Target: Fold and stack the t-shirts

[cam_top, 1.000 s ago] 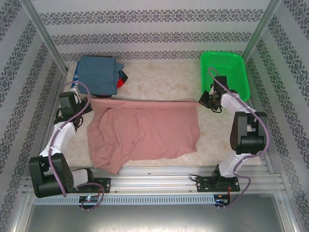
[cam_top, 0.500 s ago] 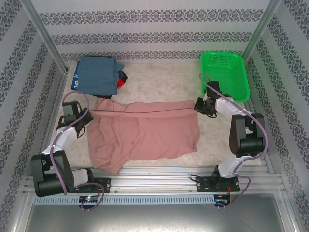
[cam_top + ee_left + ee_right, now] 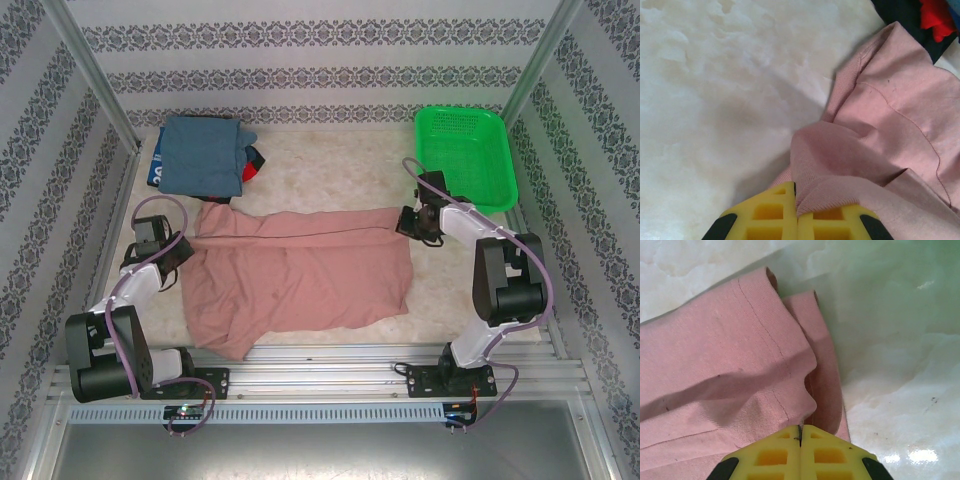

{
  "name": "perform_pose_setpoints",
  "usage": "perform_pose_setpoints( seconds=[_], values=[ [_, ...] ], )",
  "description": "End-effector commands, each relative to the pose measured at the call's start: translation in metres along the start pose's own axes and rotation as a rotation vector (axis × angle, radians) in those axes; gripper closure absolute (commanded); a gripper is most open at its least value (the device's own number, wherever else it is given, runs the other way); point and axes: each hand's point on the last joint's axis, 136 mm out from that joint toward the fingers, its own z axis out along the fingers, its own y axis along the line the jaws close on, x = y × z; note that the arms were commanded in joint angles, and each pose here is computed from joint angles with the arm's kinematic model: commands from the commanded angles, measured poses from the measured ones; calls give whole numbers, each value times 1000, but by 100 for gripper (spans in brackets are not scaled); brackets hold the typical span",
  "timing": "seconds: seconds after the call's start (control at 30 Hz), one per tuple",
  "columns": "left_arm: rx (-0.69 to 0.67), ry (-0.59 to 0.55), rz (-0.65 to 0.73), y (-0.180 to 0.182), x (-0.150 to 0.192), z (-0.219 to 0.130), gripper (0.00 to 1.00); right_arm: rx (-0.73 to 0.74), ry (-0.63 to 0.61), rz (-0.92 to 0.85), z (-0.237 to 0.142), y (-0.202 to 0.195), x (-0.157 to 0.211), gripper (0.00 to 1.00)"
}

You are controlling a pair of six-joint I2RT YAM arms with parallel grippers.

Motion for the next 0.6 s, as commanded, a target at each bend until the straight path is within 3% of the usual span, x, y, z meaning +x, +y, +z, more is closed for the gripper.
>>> perform_pose_setpoints(
  seconds=[0.0, 0.4, 0.47, 0.57],
  values=[
    [-41, 5, -14, 11, 1, 1, 100, 36, 39, -20, 9, -6, 15, 100],
    [-67, 14, -14, 16, 4, 1, 100, 87, 81, -36, 9, -19, 40, 100],
    [-88, 24, -23, 19, 6, 0, 99, 105, 92, -36, 9, -24, 45, 93],
    [-108, 41, -44, 22, 8, -3, 85, 125, 102, -36, 8, -30, 51, 86]
  ],
)
